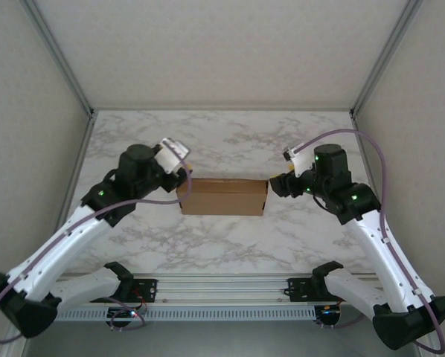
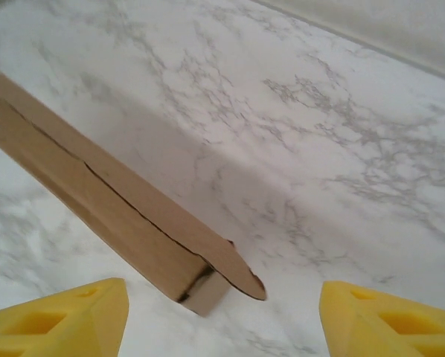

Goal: Fold the paper box

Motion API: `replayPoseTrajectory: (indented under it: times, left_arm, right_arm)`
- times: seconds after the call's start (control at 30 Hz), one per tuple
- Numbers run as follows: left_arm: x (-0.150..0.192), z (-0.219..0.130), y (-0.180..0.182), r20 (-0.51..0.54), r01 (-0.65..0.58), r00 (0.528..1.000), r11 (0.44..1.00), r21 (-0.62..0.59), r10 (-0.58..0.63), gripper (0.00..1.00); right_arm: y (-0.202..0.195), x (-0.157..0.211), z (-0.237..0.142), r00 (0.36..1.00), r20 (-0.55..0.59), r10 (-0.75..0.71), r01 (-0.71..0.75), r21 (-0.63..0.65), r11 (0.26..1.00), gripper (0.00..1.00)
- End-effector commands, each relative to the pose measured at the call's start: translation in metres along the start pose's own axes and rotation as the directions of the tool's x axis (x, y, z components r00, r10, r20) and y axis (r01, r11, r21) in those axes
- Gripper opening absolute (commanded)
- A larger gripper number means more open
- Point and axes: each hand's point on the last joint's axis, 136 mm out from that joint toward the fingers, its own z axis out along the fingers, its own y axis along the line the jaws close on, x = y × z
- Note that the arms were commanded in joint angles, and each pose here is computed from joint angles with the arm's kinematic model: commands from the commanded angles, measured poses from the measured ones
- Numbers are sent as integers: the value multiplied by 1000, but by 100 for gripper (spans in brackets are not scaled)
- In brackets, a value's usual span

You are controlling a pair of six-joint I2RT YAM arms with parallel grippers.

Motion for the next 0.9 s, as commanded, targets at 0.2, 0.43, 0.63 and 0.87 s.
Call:
replayPoseTrajectory:
  times: [0.2,0.43,0.63,0.87]
  left_arm:
    - [61,-5,0,-46,69,996,997,-44,-71,65]
    - [82,-3,7,-53,35,998,994,-106,-41,65]
    - [82,9,9,-72,54,996,995,-83,-60,61]
    - [87,19,-3,-109,35,993,999,0,-35,61]
  right_arm:
    - [3,26,23,986,-59,-153,152,-15,988,59]
    - [-10,38,28,978,-81,-191,196,59,979,61]
    - [-14,38,37,979,-86,-183,189,68,980,59]
    - [-16,38,43,978,-95,-184,191,72,979,58]
